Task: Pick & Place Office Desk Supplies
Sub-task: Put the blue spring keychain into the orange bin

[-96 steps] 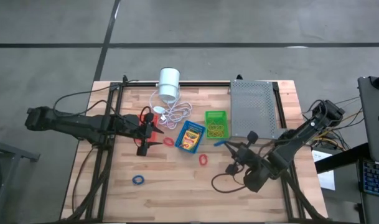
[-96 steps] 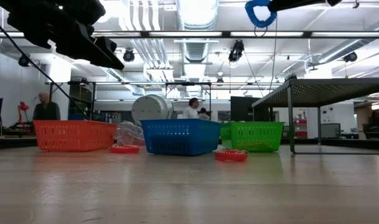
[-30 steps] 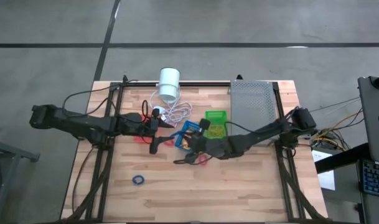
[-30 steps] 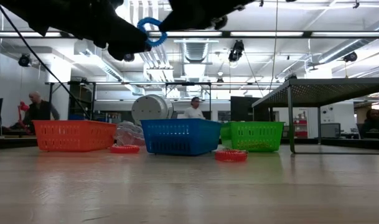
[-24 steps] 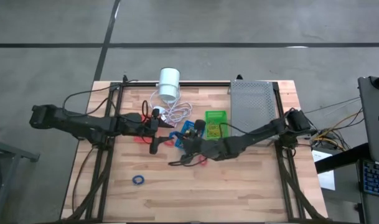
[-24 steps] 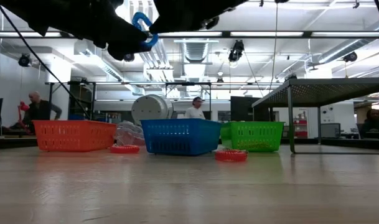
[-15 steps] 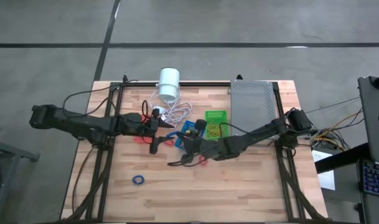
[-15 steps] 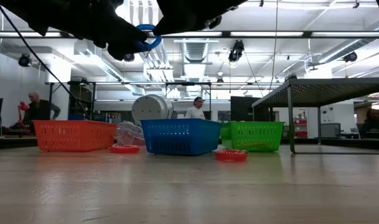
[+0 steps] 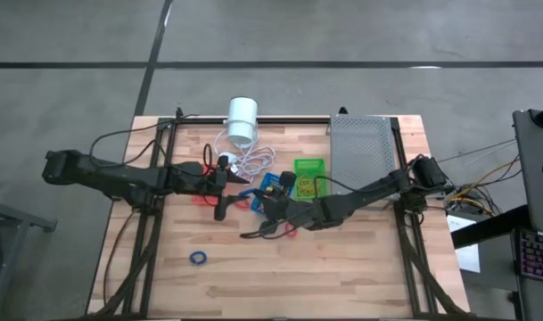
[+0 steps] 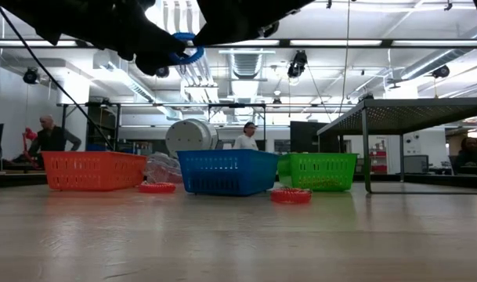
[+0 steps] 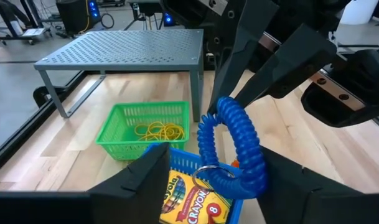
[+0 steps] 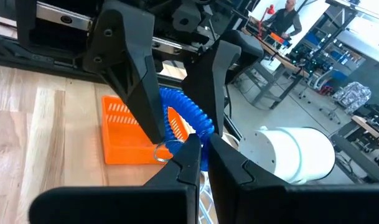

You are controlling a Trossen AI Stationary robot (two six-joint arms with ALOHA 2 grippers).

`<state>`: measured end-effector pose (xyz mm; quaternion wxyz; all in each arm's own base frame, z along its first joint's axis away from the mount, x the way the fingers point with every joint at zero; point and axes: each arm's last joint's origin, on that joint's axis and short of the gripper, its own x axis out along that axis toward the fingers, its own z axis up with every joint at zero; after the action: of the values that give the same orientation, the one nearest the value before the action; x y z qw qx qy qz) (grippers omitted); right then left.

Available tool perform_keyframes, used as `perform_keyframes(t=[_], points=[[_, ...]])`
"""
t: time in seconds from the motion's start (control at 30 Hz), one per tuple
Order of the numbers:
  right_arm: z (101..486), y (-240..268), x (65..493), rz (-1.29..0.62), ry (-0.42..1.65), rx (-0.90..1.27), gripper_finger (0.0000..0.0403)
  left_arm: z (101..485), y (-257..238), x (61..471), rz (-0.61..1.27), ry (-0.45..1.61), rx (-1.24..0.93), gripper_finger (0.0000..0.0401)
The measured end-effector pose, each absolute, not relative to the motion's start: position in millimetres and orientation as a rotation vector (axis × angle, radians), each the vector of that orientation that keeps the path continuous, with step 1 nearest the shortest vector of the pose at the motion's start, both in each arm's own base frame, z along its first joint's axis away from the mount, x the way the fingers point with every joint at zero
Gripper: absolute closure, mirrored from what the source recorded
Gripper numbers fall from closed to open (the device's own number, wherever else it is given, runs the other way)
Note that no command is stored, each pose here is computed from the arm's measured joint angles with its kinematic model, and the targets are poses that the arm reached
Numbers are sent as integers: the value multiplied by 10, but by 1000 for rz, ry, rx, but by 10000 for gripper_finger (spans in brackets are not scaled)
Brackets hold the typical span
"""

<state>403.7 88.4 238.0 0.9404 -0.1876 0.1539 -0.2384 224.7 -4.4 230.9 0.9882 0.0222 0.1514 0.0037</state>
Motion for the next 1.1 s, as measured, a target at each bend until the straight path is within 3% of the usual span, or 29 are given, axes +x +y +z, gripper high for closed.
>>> perform_keyframes(t=[0.63, 1.1], points=[[2359, 884, 4034, -484, 330, -392, 390, 2290, -44, 2240, 4, 323, 62, 373], [2359, 884, 4034, -474, 347, -458, 390, 2289, -44, 2240, 4, 324, 62, 368]])
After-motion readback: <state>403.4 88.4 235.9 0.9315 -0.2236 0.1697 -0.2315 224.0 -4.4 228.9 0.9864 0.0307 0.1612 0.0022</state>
